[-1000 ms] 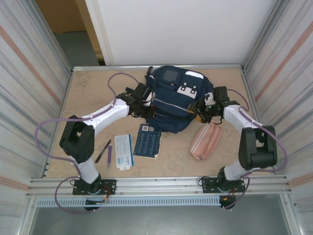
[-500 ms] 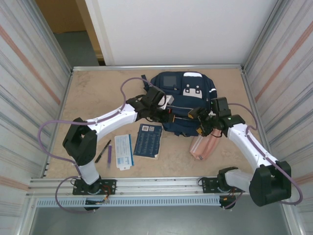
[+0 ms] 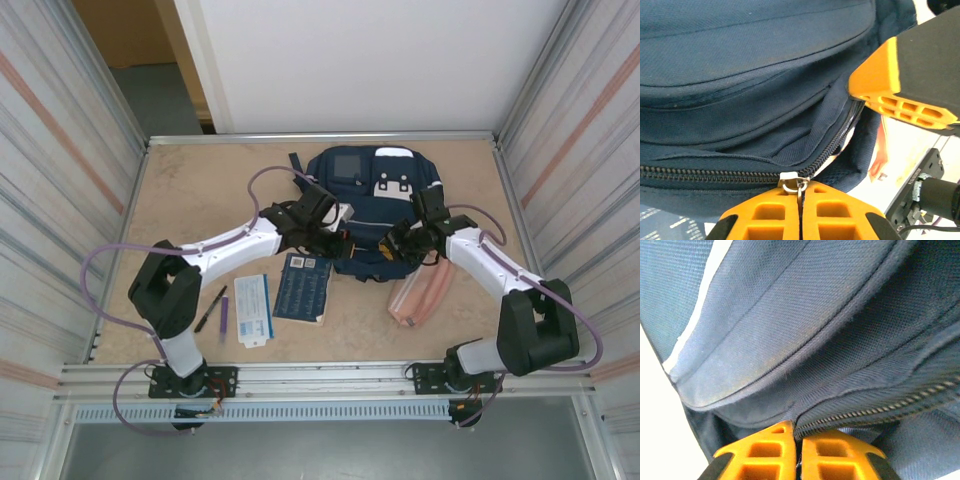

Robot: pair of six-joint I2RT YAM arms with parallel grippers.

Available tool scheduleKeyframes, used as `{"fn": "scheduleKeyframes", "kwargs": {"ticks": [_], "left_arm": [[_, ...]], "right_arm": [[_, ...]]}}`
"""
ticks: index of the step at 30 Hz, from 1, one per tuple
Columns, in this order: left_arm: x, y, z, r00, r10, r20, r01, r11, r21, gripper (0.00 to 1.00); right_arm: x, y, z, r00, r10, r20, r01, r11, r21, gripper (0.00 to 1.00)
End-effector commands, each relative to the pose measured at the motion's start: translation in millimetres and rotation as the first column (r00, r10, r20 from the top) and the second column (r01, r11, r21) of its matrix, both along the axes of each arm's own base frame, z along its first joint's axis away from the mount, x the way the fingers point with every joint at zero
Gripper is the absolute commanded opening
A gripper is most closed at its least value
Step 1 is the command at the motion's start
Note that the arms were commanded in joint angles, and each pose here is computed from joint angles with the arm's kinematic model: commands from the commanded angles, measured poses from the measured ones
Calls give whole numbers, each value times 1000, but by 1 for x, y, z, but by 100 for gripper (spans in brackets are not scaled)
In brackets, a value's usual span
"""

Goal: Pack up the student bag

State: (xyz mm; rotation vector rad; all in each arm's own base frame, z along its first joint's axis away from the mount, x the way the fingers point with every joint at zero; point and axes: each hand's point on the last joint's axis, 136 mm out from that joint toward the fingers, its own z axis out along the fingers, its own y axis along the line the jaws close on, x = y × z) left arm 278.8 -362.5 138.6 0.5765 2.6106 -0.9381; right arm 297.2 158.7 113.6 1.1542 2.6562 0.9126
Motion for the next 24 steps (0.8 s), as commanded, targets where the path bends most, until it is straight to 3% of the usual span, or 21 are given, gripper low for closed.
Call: {"fn": "scheduleKeyframes", "kwargs": {"ticks": [1,4,7,12,13,14,15,17,22,24], "left_arm": [[15,44,22,990,59,125,-67,996,59,0],[22,77,15,983,87,159,-108,986,127,0],[26,94,6,988,90,125,-104,988,112,0],[45,114,-13,979,116,170,-147,972,182,0],[42,106,-10,984,104,143,-127,979,160,0],[38,97,-5,987,90,130,-109,984,143,0],[35,86,1,987,80,142,-99,986,133,0],[25,58,12,981,54,187,-78,989,124,0],[15,-1,31,973,77,217,-84,996,24,0],[18,-12,31,967,99,236,-104,995,7,0]], "right_arm": [[18,-8,28,989,63,133,-53,995,-80,0],[26,-11,45,971,136,194,-111,984,-136,0],[37,-20,61,950,208,234,-160,965,-209,0],[48,-19,74,930,268,250,-231,958,-167,0],[51,-21,72,933,264,246,-226,959,-172,7],[54,-23,70,932,264,247,-221,957,-190,33],[57,-29,64,937,261,231,-210,952,-225,49],[54,-36,51,957,244,157,-203,950,-239,54],[25,-28,39,993,121,16,-118,984,-132,60],[9,-42,44,999,47,-11,-49,970,-239,64]]}}
